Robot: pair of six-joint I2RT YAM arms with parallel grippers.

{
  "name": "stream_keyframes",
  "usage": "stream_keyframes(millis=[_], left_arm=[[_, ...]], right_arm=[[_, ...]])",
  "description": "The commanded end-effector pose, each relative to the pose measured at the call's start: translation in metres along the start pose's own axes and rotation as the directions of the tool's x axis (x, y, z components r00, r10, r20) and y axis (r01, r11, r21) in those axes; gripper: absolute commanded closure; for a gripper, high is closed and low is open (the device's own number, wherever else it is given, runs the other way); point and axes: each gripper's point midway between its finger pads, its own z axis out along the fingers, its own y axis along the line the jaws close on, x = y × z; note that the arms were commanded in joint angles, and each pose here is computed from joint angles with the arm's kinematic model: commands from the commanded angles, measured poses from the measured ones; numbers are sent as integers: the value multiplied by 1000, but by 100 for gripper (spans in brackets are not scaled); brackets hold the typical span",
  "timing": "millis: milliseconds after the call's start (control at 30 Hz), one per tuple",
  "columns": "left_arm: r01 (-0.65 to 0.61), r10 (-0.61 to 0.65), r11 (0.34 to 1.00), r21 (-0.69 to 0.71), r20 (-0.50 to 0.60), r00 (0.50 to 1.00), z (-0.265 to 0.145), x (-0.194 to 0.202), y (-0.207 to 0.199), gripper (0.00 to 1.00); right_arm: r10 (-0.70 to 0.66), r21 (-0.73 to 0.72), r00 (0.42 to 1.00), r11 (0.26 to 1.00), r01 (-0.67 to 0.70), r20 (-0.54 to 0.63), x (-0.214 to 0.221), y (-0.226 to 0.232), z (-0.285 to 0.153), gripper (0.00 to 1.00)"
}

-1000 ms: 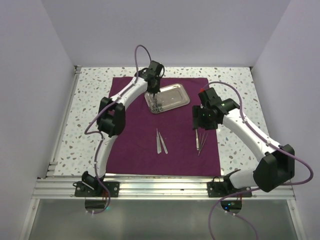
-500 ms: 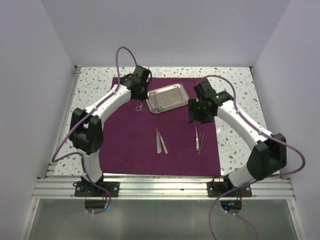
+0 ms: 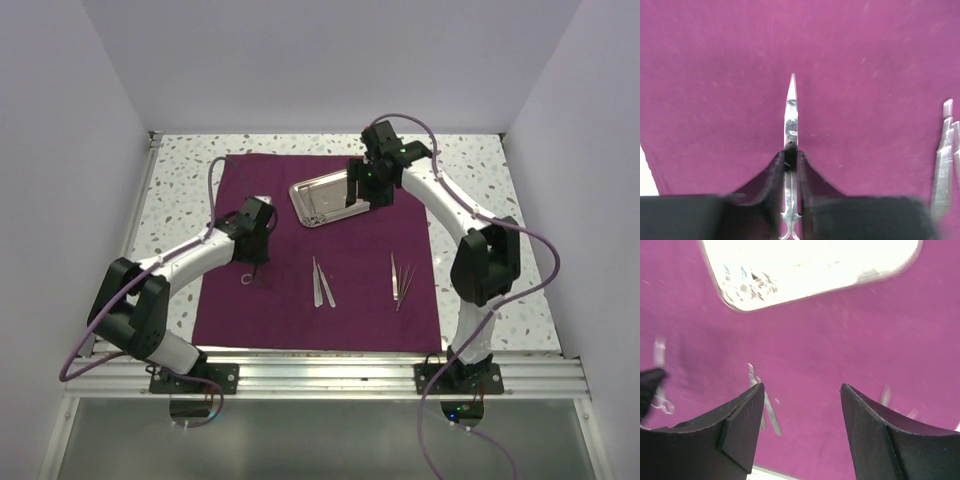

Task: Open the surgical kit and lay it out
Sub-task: Place the medical item in the surgical kit, then pick up the medical item from the container.

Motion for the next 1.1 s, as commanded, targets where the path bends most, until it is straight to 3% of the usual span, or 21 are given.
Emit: stream_keyframes(millis=[0,33,67,200,433,567,833,1067], left_arm=[[34,-37,999,30,84,996,4,-11,-6,75],[35,-37,999,27,80,996,6,-9,-5,64],[33,-35,999,25,70,997,8,-5,-5,46],[39,-40,999,16,78,996,0,-7,-1,24],[68,-69,998,14,116,991,-32,-19,4,22],[92,-98,995,48,133,986,-53,-26,2,23],[118,-130,990,76,179,975,-81,-26,9,24],[123,-132,991,53,210,969,-88,-16,22,24]], right_arm=[[6,-110,1000,994,-6,7,-21,32,7,33],[5,-117,1000,993,-4,6,-23,35,10,33],[2,-126,1000,992,-3,-3,-26,42,16,33],[-21,-161,1000,987,22,2,-28,65,30,32],[-47,-188,999,981,43,-19,-26,101,83,31],[-49,-172,999,984,50,12,-46,112,107,31],[-51,11,997,999,50,55,-53,83,161,31],[-174,144,985,974,175,-18,-19,73,184,32]])
